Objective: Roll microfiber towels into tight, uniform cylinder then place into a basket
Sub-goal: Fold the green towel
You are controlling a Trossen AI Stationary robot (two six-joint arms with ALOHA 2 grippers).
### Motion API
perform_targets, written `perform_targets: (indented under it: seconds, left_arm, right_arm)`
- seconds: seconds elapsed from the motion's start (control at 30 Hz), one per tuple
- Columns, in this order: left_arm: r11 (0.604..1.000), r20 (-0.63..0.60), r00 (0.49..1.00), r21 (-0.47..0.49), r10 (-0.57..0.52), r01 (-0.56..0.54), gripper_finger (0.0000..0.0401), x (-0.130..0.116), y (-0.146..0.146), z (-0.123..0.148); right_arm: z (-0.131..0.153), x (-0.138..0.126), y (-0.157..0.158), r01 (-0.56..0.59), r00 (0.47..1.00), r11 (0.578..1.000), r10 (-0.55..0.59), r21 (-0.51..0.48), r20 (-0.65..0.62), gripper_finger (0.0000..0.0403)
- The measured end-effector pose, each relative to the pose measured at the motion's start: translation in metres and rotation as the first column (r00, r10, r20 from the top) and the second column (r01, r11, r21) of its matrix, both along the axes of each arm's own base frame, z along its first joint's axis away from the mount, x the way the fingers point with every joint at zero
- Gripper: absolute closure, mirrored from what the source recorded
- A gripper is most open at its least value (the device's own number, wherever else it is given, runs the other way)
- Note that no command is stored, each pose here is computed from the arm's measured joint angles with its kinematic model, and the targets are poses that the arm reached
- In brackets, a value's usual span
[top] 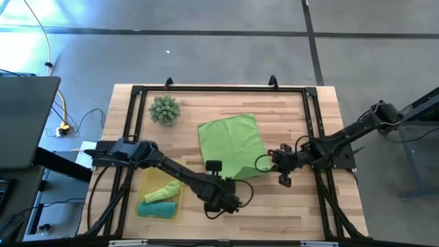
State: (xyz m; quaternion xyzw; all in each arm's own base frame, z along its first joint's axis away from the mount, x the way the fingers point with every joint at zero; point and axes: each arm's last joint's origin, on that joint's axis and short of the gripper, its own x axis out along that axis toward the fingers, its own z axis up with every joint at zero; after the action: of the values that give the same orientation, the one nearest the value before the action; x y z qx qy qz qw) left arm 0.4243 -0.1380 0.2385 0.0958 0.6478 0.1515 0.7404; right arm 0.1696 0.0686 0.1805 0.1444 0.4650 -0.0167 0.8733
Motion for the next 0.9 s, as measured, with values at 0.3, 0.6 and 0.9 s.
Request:
perform_targets:
  seconds: [0.3,0.6,0.9]
  left_arm:
    - [0.993,0.176,0.983,-0.111,0.054,-0.034,0.0401,-0.039,0.009,-0.012]
    - [0.884,0.372,0.91,-0.468,0.184,0.013,0.0401,-0.073,0.025,-0.047]
    - [0.852,0.465,0.846,-0.524,0.259,0.027,0.0401,-0.068,0.03,-0.068]
  right_arm:
    - [-0.008,0.008,0.009,-0.005,0.999,0.999,0.006,-0.037,0.033,0.0402]
    - [-0.011,0.016,0.016,-0.158,0.986,0.987,0.158,-0.001,0.057,0.0402]
    - [-0.003,0.024,0.011,-0.287,0.944,0.956,0.292,-0.057,0.152,0.0402]
